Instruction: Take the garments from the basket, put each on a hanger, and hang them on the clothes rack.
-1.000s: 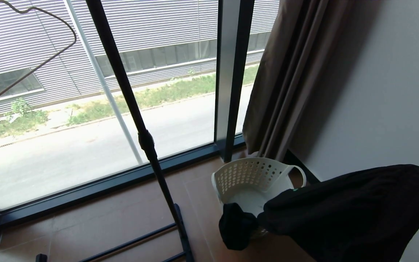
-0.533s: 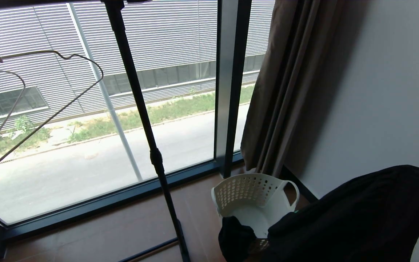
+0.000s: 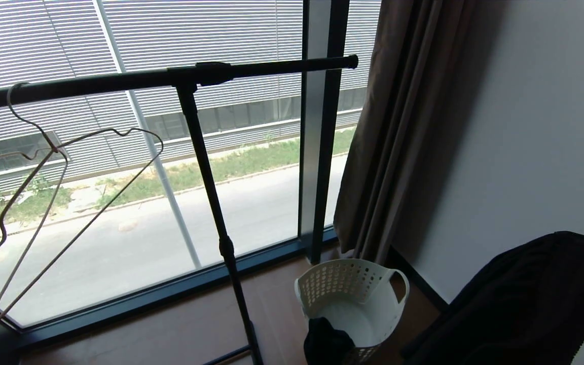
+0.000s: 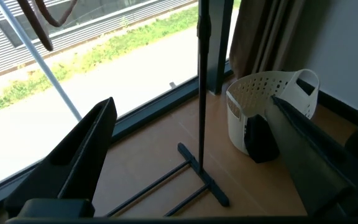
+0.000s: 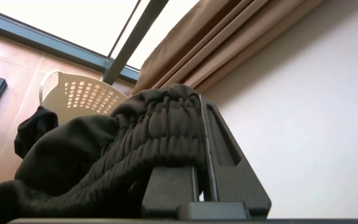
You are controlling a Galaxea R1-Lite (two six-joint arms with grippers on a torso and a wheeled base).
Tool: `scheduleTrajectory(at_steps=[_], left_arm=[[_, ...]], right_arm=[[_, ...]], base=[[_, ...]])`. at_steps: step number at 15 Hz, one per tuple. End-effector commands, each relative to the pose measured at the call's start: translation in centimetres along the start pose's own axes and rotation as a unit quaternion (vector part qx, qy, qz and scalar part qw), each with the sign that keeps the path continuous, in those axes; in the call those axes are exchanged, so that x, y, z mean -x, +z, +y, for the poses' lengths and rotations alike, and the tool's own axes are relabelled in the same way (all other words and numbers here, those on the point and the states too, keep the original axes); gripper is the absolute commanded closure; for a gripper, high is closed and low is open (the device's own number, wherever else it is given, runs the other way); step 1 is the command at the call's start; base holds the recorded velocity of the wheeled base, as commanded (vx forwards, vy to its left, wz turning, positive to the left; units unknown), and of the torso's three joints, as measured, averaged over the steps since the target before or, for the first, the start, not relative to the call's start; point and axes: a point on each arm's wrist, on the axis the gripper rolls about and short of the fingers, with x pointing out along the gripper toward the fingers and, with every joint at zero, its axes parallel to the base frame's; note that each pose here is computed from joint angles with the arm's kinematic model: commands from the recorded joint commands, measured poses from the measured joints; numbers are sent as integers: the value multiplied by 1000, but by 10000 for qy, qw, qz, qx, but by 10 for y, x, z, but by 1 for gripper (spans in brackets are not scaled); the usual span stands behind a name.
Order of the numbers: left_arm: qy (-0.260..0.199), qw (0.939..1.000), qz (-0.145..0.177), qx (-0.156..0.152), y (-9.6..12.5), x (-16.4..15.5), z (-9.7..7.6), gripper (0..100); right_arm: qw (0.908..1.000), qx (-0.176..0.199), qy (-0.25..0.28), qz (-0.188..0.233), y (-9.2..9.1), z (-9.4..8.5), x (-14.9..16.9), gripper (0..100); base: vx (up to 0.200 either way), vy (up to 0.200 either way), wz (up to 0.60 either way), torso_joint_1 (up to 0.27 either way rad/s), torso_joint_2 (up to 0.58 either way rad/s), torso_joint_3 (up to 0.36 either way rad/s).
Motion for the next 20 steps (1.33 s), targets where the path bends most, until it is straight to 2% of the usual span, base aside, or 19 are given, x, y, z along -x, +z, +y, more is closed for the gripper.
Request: scheduleTrajectory(at_steps=[1, 7, 20], left_arm=[[-16, 10000, 8, 1, 0, 0, 0, 0], [0, 10000, 10, 1, 0, 0, 0, 0], [-16, 10000, 8, -7, 0, 0, 0, 0]], right_arm=[[10000, 9, 12, 16, 0, 0, -1, 100], [10000, 9, 12, 16, 0, 1, -1, 100], [10000, 25, 39, 60, -2, 2, -2, 100]], base=[[0, 0, 0, 217, -564, -344], [0, 0, 0, 219, -548, -237], [0, 0, 0, 3, -7, -2]])
